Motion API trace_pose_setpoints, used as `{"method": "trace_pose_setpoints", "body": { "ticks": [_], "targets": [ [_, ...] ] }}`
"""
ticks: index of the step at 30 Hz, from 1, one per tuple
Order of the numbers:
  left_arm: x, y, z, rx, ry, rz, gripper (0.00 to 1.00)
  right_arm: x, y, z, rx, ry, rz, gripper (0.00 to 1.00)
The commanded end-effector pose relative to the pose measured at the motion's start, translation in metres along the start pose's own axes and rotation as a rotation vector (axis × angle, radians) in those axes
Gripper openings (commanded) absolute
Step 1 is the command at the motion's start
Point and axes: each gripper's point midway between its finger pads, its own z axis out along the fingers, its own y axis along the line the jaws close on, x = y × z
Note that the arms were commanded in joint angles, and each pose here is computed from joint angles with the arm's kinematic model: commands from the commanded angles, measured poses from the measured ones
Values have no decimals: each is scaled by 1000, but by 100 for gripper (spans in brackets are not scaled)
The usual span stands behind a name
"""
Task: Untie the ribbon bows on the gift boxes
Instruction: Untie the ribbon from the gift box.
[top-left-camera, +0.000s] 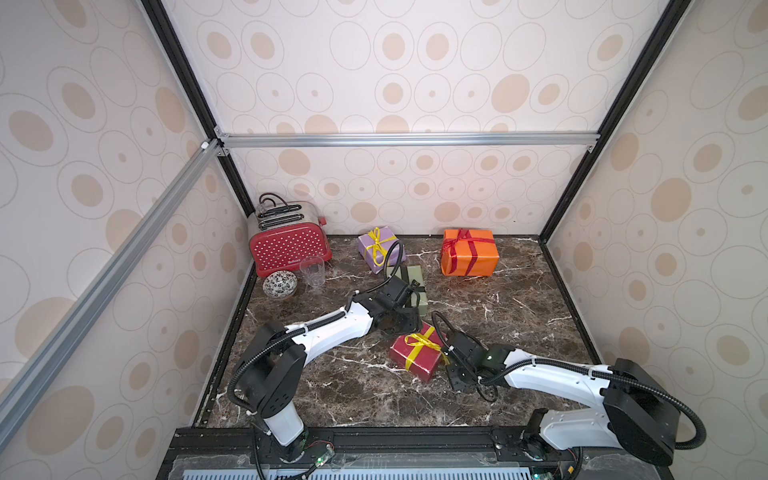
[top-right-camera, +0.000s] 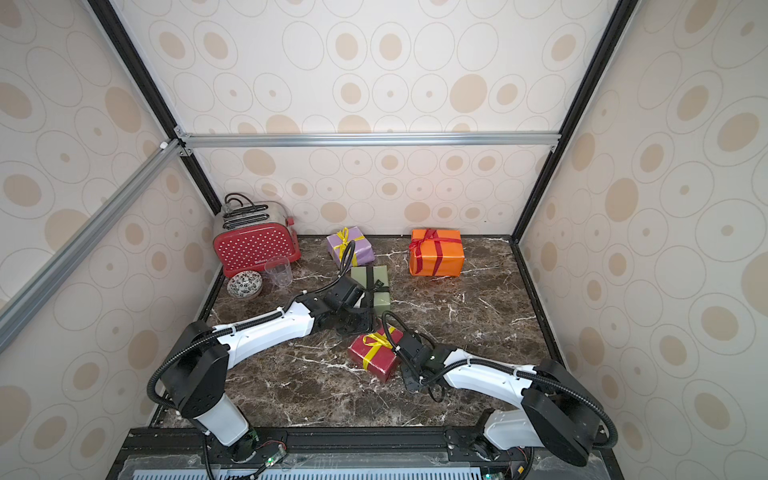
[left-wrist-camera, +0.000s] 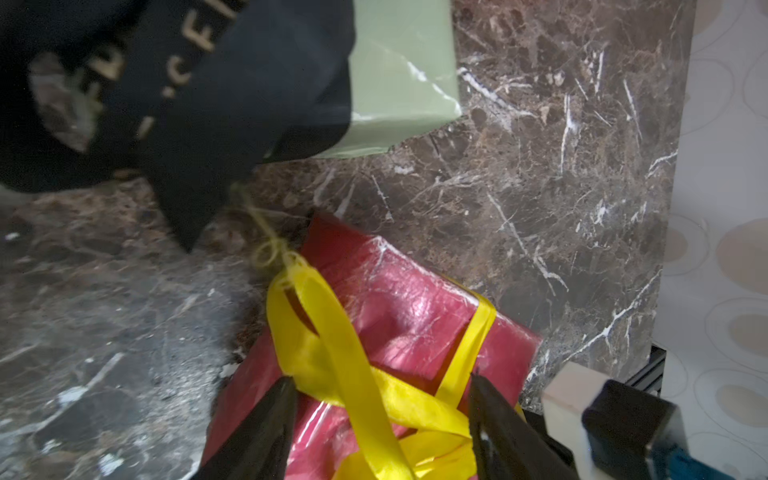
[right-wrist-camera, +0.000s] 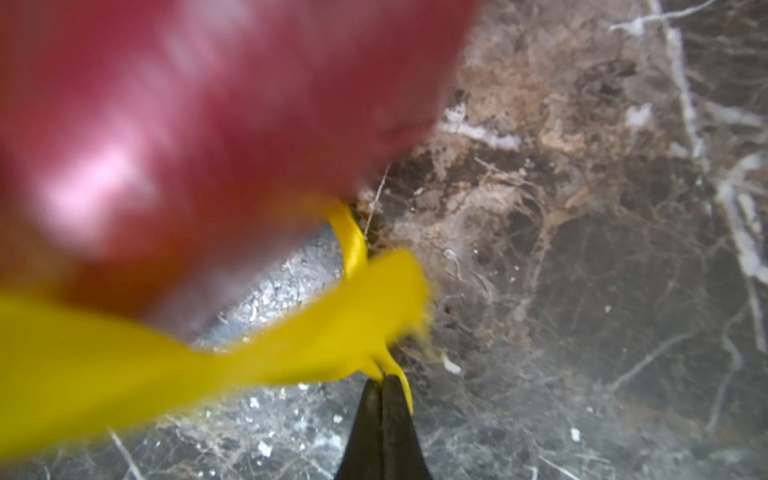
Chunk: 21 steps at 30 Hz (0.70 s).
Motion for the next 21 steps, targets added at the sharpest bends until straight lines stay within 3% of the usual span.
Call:
{"method": "trace_pose_setpoints", "body": {
  "ticks": [1, 13, 21],
  "targets": [
    [-2, -28, -2, 68, -7, 7, 68, -4, -2, -1, -3, -41, -7, 2],
    [2, -47, -11, 54, -22, 77, 68, -8, -1, -5, -36, -104, 1, 2],
    [13, -42, 2, 62, 15, 34, 70, -10, -7, -11, -69, -145, 68, 1]
  ]
}}
